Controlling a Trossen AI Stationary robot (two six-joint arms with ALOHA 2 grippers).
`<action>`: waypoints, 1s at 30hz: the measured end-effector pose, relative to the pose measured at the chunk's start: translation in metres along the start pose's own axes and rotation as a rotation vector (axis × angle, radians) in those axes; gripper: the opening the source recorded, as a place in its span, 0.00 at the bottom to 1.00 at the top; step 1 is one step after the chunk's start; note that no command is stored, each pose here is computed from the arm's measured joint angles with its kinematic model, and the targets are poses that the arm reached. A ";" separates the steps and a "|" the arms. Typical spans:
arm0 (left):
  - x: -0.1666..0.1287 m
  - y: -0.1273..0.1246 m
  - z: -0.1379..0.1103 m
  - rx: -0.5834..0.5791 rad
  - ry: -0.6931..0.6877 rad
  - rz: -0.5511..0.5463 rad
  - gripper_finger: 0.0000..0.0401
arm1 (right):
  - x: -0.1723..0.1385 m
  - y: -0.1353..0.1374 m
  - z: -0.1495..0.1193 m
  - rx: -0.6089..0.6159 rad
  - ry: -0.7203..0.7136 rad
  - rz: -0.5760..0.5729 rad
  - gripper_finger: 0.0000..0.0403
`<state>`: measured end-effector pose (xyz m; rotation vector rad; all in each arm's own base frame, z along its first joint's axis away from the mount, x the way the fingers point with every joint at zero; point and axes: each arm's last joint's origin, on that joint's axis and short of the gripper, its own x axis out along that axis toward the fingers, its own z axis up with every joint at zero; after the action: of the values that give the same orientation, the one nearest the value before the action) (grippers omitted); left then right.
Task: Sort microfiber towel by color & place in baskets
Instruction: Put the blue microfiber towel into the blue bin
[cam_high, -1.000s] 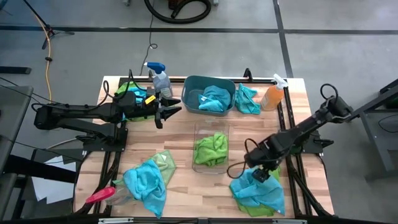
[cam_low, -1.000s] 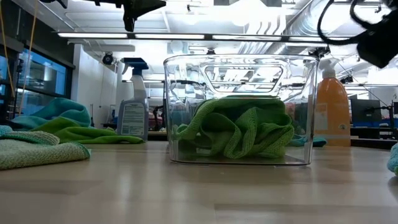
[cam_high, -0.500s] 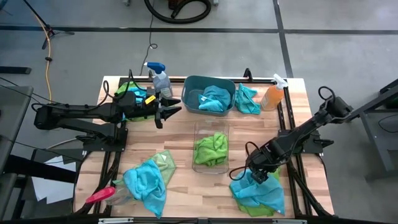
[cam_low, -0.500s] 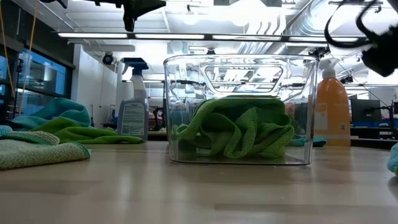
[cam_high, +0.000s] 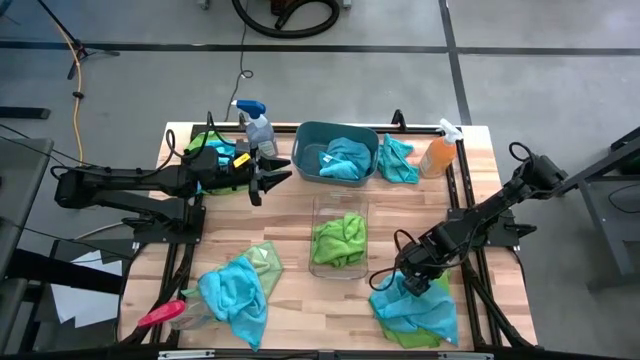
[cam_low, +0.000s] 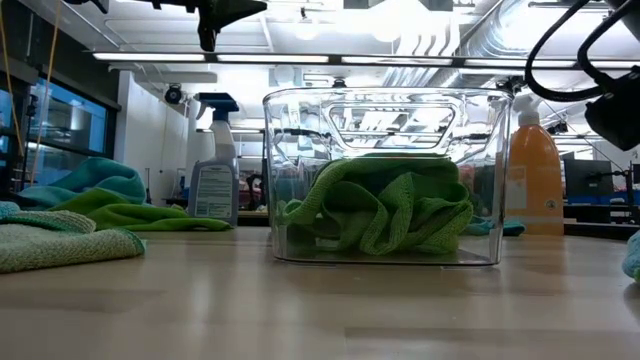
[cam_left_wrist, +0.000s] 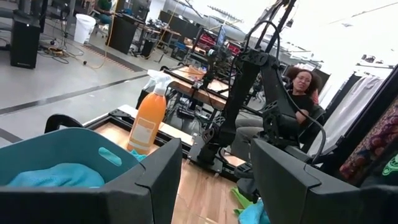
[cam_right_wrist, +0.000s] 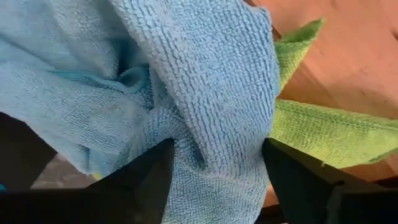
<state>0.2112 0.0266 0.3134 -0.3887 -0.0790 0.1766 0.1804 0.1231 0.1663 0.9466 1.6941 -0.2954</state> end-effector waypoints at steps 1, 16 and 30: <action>0.000 0.000 0.000 0.000 0.000 0.000 0.44 | 0.000 0.000 0.000 -0.008 0.001 -0.001 0.54; -0.001 -0.001 0.001 -0.033 0.000 -0.016 0.44 | -0.058 0.031 -0.023 -0.431 0.093 0.139 0.02; -0.001 -0.001 0.001 -0.021 -0.005 -0.019 0.44 | -0.192 0.039 -0.058 -0.767 -0.362 0.427 0.01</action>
<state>0.2103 0.0260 0.3151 -0.4080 -0.0896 0.1583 0.1792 0.1005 0.3698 0.5958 1.0860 0.4254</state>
